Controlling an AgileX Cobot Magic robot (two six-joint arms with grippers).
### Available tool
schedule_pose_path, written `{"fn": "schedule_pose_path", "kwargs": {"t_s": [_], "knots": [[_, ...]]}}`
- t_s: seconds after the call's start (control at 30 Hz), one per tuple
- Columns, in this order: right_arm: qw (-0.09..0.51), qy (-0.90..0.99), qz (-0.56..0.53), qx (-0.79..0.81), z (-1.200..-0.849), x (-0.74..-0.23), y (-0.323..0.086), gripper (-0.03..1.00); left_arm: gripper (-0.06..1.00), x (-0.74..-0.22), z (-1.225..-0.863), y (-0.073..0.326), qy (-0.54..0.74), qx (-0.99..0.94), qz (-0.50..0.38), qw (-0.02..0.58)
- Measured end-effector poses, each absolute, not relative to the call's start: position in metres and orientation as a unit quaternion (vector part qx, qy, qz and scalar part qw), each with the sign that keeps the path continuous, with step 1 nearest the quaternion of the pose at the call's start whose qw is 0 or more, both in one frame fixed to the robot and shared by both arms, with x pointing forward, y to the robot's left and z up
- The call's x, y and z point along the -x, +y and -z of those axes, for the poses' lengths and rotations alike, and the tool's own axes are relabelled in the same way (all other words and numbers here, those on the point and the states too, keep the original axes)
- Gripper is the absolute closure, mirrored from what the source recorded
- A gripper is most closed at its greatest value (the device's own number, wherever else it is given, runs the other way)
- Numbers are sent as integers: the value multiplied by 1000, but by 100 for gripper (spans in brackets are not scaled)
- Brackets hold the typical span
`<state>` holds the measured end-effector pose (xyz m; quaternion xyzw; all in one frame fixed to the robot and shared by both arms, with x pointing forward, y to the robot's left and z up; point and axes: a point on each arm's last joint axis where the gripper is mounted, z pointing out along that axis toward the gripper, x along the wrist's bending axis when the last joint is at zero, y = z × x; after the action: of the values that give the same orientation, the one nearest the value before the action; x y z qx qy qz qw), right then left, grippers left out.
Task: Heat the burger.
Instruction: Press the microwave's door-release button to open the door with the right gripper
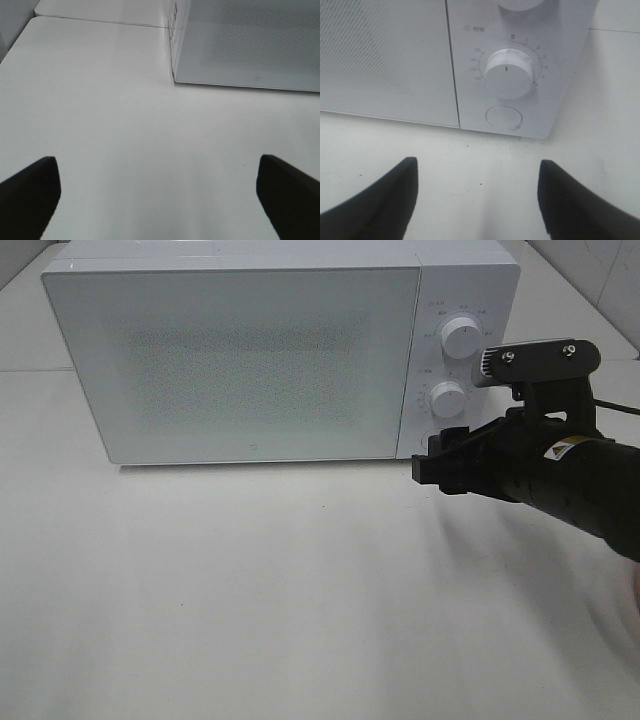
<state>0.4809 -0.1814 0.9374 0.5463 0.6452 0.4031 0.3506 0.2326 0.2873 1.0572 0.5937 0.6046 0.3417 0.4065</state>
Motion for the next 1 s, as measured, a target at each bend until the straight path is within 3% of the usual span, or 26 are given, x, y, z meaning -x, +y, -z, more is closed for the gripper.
{"fn": "schedule_pose_path", "kwargs": {"t_s": [0.27,0.33,0.4,0.43,0.47,0.53,0.63,0.7,0.73,0.8,1.0], "knots": [[347,585,-394,-618,-934,-478,-185,41,-5,-233,-1057,287,605,-594,-342,406],[319,530,-418,-665,-934,-478,-187,54,-5,-233,-1057,287,605,-594,-342,406],[309,514,-426,-678,-934,-478,-187,59,-5,-233,-1057,287,605,-594,-342,406],[282,471,-443,-708,-934,-478,-187,67,-5,-233,-1057,287,605,-594,-342,406],[282,471,-443,-708,-934,-478,-187,67,-5,-233,-1057,287,605,-594,-342,406],[226,390,-468,-760,-933,-478,-186,78,-5,-233,-1057,287,605,-594,-342,406],[205,364,-473,-775,-932,-477,-186,82,-5,-233,-1057,287,605,-594,-342,406],[153,305,-486,-805,-931,-477,-184,90,-5,-233,-1057,287,605,-594,-342,406],[153,305,-486,-805,-931,-477,-184,90,-5,-233,-1057,287,605,-594,-342,406],[91,241,-508,-822,-932,-477,-180,95,-5,-233,-1057,287,605,-594,-342,406],[32,225,-530,-817,-935,-477,-171,96,-5,-233,-1057,287,605,-594,-342,406]]}}
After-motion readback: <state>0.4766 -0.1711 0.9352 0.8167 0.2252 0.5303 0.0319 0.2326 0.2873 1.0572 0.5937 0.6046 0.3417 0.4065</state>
